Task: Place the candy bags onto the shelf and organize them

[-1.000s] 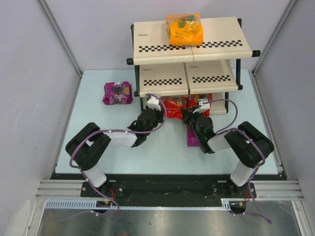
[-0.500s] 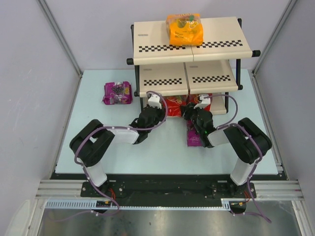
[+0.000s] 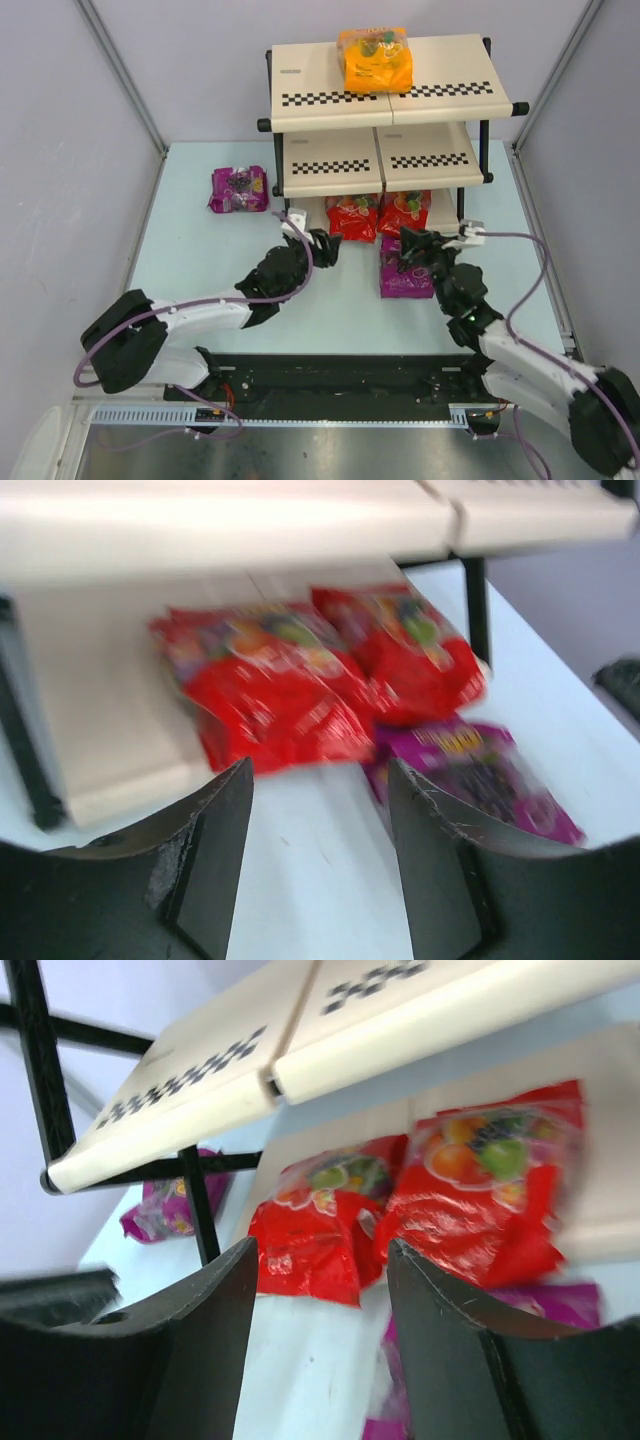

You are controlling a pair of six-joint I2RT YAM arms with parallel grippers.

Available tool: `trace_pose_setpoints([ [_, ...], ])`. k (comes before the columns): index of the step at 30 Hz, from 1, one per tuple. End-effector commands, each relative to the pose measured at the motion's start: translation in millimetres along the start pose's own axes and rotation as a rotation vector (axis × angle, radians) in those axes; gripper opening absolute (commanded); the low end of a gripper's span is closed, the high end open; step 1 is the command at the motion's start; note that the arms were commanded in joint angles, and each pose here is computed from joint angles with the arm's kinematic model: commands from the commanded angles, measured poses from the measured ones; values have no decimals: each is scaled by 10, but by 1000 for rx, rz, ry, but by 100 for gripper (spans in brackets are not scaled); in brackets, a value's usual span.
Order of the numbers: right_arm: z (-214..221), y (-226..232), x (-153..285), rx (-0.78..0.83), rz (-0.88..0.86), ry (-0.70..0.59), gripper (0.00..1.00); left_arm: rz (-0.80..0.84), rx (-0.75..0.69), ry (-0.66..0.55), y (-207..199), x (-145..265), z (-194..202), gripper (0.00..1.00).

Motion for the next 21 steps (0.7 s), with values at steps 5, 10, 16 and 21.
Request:
trace_pose_setpoints([
  [5, 328, -538, 751, -128, 254, 139, 61, 89, 66, 221, -593, 149, 950, 59],
  [10, 533, -656, 928, -175, 319, 224, 62, 132, 125, 272, -843, 12, 1241, 59],
  [16, 688, -734, 1002, -195, 394, 296, 62, 165, 140, 268, -1036, -46, 1263, 58],
  [21, 758, -723, 976, -208, 401, 325, 62, 186, 157, 261, -1141, -78, 1231, 59],
])
Point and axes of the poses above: each gripper's point midway between its finger pads, its own x axis back along the fingers, its own y axis along the line the jaws close on, z = x × y, the point moved 5 cm from there along x, back along the fingers, and after that the axes turned 9 degrees about x, right-handed, at the moved point
